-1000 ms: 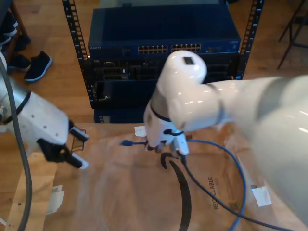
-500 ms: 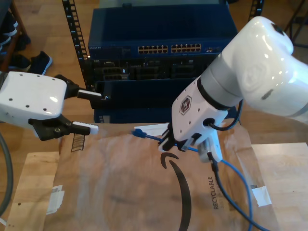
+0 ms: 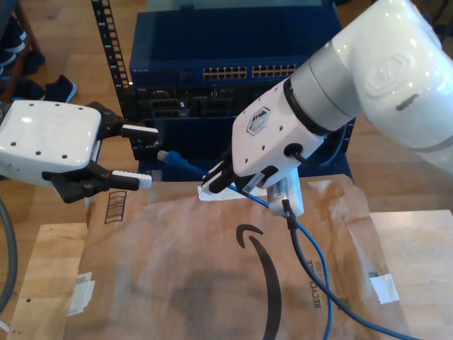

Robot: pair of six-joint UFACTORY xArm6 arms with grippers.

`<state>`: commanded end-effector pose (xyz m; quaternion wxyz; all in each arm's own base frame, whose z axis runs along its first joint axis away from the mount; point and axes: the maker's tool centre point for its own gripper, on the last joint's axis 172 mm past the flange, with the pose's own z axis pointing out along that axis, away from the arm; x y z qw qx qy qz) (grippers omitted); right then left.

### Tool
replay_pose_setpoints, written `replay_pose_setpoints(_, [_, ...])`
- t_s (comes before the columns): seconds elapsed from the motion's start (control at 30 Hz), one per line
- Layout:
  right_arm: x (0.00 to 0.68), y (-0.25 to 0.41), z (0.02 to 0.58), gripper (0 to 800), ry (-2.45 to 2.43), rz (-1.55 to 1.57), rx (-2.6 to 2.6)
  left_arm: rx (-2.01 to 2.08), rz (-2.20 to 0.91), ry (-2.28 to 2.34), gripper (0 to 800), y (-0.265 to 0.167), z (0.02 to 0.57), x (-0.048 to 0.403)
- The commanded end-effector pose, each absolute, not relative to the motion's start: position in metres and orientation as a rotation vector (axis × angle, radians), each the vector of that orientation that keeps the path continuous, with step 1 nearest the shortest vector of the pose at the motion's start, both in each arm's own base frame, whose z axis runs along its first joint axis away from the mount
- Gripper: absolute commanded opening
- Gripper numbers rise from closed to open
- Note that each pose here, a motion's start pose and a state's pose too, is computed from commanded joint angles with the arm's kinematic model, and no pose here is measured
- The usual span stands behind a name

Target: Grab the cable and plug it in

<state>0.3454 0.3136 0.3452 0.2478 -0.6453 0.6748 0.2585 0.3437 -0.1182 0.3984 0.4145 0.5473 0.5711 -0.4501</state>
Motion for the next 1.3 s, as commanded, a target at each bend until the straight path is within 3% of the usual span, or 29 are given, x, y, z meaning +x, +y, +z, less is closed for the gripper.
replay_pose_setpoints(0.9, [0.33, 0.324, 0.346, 2, 1.802, 0.723, -1.809, 1.358, -1.171, 1.442, 385, -0.12, 0.393, 0.34])
replay_pose_setpoints(1.3, [0.33, 0.322, 0.348, 2, 1.801, 0.717, -1.806, 1.354, -1.18, 1.444, 363, -0.12, 0.391, 0.34])
